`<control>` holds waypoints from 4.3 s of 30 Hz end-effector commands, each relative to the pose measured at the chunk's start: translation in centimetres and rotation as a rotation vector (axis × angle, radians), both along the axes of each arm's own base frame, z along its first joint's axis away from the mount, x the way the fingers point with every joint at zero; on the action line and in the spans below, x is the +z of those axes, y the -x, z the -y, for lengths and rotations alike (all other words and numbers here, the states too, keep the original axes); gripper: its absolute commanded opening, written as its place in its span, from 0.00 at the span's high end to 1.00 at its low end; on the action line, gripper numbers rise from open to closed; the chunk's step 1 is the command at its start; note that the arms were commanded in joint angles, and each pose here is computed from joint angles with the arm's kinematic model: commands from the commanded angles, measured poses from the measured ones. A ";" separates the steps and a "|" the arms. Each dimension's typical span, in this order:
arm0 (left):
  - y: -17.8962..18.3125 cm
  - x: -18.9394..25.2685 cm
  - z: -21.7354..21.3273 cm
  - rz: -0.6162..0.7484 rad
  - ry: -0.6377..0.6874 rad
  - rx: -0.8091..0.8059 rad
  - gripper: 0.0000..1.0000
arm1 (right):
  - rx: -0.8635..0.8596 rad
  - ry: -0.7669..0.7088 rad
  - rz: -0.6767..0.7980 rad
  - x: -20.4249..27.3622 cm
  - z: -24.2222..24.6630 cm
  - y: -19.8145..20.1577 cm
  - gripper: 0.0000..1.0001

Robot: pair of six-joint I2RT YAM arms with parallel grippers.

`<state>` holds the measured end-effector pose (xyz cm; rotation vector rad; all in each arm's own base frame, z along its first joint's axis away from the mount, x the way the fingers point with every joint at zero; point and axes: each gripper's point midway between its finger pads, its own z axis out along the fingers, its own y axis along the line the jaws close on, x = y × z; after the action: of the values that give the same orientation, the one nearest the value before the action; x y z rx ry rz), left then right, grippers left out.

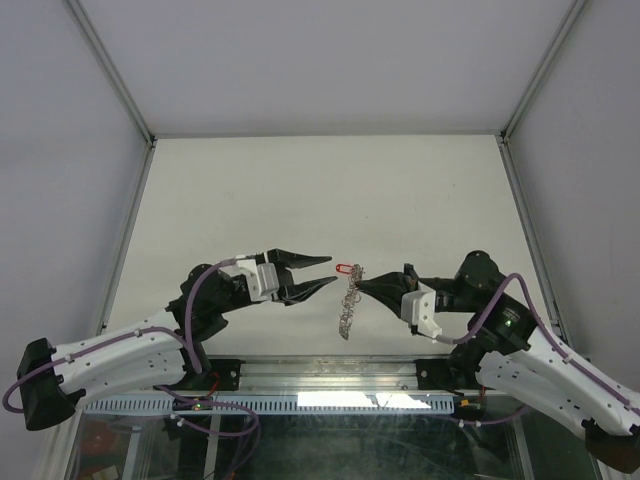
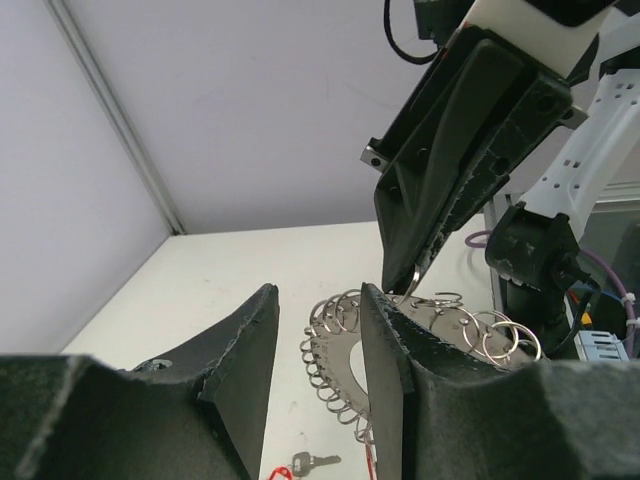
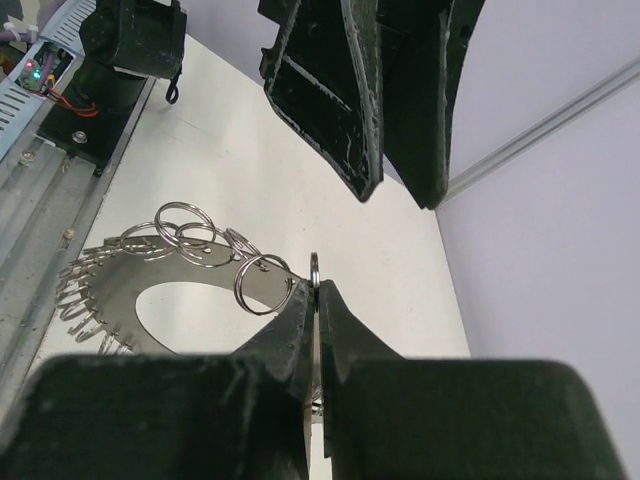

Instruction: Put the keys on the keyring

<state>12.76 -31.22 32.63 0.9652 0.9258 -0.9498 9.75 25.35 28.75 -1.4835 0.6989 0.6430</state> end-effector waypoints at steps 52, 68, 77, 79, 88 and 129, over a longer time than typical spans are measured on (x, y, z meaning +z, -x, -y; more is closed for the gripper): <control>4.3 4.6 0.4 0.287 0.104 -0.205 0.73 | 0.152 -0.324 0.030 8.0 -1.5 1.9 1.00; 3.8 4.2 0.8 0.275 0.063 -0.190 0.84 | 0.150 -0.315 0.032 8.1 -1.4 1.9 1.00; 3.1 3.0 1.6 0.254 0.002 -0.182 0.84 | 0.150 -0.308 0.023 7.9 -1.5 1.9 1.00; 2.8 2.8 1.9 0.249 -0.014 -0.180 0.84 | 0.148 -0.305 0.019 7.7 -1.6 1.8 1.00; 1.7 1.8 2.4 0.225 -0.062 -0.138 0.91 | 0.150 -0.289 0.012 7.5 -1.5 2.0 1.00; -1.3 -1.8 2.9 0.171 -0.289 -0.033 1.00 | 0.019 0.013 -0.216 1.5 -2.1 -0.5 1.00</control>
<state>12.94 -33.85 26.88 1.3735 0.9860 -0.8081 11.70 26.61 25.13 -1.4835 1.0356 0.7755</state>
